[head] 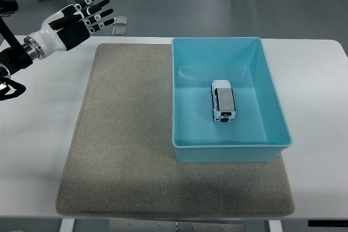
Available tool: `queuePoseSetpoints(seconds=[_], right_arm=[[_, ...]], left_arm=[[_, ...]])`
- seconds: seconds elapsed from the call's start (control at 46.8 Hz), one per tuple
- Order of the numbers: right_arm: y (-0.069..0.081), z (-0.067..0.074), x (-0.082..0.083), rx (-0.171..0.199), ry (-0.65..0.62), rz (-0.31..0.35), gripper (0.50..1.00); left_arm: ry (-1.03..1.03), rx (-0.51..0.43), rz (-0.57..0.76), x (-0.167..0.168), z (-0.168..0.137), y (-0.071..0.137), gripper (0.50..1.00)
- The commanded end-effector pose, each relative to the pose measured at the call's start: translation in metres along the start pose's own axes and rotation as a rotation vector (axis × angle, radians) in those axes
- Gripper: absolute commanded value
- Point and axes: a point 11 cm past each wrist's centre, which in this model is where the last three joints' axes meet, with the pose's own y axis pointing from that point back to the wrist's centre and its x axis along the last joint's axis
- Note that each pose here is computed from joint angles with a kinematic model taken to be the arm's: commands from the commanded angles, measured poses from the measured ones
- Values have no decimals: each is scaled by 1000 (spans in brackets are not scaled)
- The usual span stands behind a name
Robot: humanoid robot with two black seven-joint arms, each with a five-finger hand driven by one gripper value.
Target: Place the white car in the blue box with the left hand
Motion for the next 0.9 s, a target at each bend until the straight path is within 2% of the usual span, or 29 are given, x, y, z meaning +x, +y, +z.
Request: queuePoseSetpoints(seconds=[0.0,0.214,0.47,0.876], right_arm=[[0,0,0,0,-1,0,936],[0,0,-6,1,-4,-26,936],[0,-1,-4,1,2,-12,936],[-1,0,-7,5,-5,-30,936]], left_arm=[[49,-24,7,2,1,2,999],[79,3,17,5,-6,4,999],[76,15,21,7,-9,5,999],[62,31,26,9,-10,7,999]])
